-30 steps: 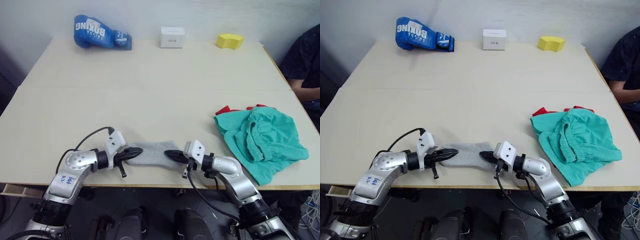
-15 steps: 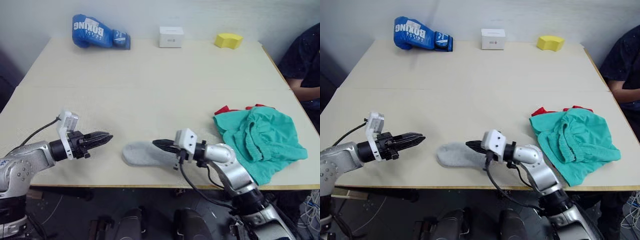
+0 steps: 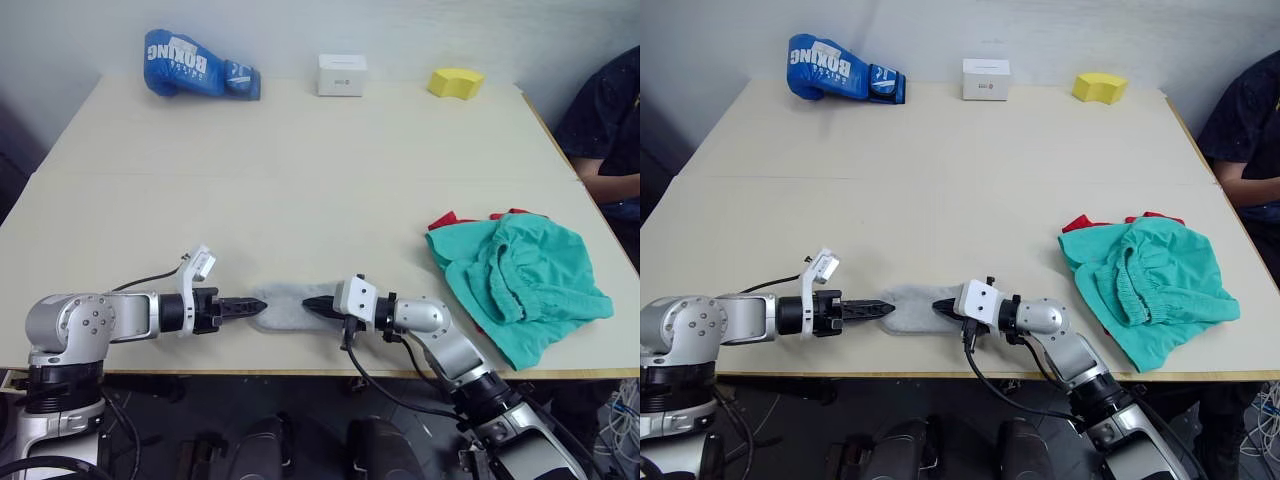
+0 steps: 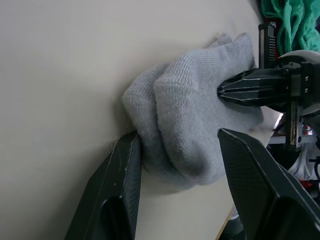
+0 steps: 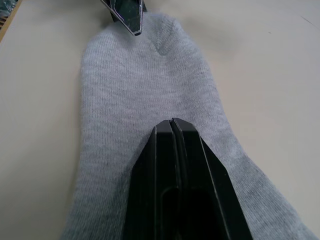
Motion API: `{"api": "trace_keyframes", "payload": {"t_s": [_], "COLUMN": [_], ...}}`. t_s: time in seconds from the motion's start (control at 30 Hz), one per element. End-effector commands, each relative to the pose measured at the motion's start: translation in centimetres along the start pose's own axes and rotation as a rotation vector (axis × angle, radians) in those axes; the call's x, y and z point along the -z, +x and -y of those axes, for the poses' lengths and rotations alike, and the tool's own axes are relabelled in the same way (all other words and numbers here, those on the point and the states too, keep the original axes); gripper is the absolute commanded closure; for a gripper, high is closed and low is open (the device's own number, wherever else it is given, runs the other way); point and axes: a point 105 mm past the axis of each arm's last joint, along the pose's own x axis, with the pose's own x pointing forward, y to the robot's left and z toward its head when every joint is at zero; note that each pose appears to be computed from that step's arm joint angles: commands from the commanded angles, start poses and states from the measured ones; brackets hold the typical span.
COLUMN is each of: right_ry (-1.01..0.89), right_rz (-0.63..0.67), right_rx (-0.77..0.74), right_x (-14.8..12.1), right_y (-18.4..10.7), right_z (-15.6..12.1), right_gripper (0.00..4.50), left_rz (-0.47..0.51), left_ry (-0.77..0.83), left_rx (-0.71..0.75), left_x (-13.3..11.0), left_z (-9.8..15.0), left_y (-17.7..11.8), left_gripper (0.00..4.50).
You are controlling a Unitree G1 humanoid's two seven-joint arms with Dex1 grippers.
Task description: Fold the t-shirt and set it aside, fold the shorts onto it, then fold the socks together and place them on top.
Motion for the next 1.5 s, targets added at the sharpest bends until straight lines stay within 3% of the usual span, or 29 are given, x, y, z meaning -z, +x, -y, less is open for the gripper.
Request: {"api": "trace_keyframes", "payload": {"t_s": [0.03, 0.23, 0.5, 0.67, 0.97, 1.17, 1.43, 1.5], "right_ry": [0.048, 0.055, 0.066, 0.067, 0.066, 0.082, 0.14, 0.152], "right_rz": [-0.049, -0.066, -0.094, -0.127, -0.146, -0.143, -0.188, -0.205], "right_rx": [-0.014, -0.022, -0.015, -0.011, 0.02, 0.08, 0.174, 0.171], "right_x": [1.4, 1.8, 2.2, 2.8, 2.5, 1.5, 0.7, 0.7], "right_y": [0.1, -0.3, -0.5, -1.0, -1.9, -3.1, -9.0, -10.8], "right_z": [-1.2, -1.8, -1.8, -1.8, -1.7, -1.4, -0.9, -0.9], "right_gripper": [4.5, 4.5, 4.5, 4.5, 4.5, 4.5, 4.5, 4.5], "left_rz": [0.037, 0.071, -0.033, -0.13, -0.141, -0.072, 0.002, 0.049], "left_ry": [0.031, 0.096, 0.289, 0.41, 0.524, 0.629, 0.778, 0.836], "left_rx": [-0.018, -0.008, 0.123, 0.265, 0.312, 0.419, 0.455, 0.483], "left_x": [-0.9, -2.6, -4.3, -4.1, -2.7, -1.5, -1.6, -1.9], "left_z": [0.4, 1.6, 6.4, 9.8, 9.1, 9.3, 9.0, 9.3], "left_y": [-0.1, -0.8, 0.2, 2.8, 8.1, 9.2, 9.0, 8.3], "left_gripper": [2.59, 4.47, 4.47, 4.47, 4.47, 2.65, 0.02, 0.02]}}
